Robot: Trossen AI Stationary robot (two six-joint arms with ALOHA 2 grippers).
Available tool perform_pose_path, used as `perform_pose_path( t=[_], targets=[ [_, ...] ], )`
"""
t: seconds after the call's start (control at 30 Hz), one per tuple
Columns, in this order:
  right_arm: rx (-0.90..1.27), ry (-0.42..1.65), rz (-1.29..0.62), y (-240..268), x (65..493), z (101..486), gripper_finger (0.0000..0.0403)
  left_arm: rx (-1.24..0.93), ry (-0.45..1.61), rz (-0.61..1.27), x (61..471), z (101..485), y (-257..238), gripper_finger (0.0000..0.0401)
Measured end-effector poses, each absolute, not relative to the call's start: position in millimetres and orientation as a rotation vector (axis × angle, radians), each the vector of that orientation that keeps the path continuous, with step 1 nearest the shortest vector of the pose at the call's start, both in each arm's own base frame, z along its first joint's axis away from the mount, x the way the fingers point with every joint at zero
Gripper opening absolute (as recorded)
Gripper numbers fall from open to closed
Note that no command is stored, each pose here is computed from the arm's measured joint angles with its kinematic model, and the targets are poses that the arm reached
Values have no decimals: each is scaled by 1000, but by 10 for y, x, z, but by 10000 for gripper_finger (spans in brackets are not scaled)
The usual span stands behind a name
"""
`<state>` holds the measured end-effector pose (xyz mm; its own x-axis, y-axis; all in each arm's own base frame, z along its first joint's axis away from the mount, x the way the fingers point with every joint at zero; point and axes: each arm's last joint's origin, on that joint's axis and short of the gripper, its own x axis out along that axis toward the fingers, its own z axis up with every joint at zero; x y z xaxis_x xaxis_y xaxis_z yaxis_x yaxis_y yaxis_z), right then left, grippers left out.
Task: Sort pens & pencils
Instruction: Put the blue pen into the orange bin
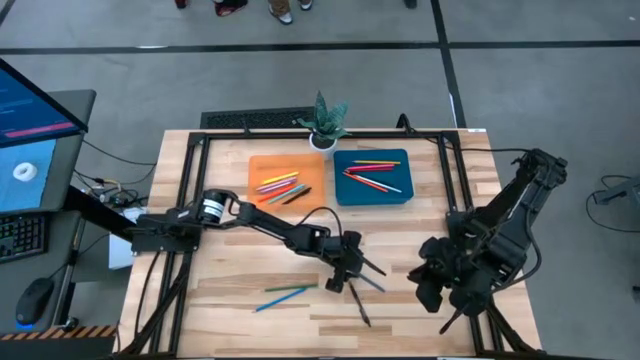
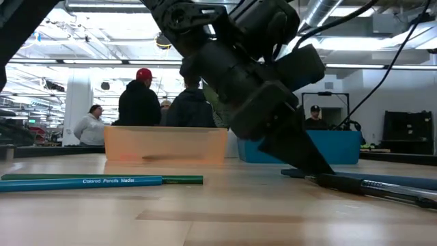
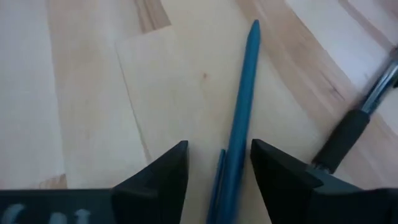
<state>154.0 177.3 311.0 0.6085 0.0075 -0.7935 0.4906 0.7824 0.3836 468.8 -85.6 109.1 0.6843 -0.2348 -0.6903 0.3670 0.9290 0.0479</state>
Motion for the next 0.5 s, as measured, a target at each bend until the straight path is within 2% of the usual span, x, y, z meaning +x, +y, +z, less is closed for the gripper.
perform_pose_path(
  t=[0.13, 0.33, 0.5],
  targets=[
    [626, 882, -302, 1771, 1541, 3110, 77, 226, 784, -354, 4663, 1018, -863, 132],
    [618, 886, -305, 1766, 1536, 3107, 77, 247, 820, -352, 4636, 992, -879, 21],
    [610, 891, -311, 1759, 1531, 3104, 77, 204, 812, -294, 4659, 1033, -879, 24]
  ],
)
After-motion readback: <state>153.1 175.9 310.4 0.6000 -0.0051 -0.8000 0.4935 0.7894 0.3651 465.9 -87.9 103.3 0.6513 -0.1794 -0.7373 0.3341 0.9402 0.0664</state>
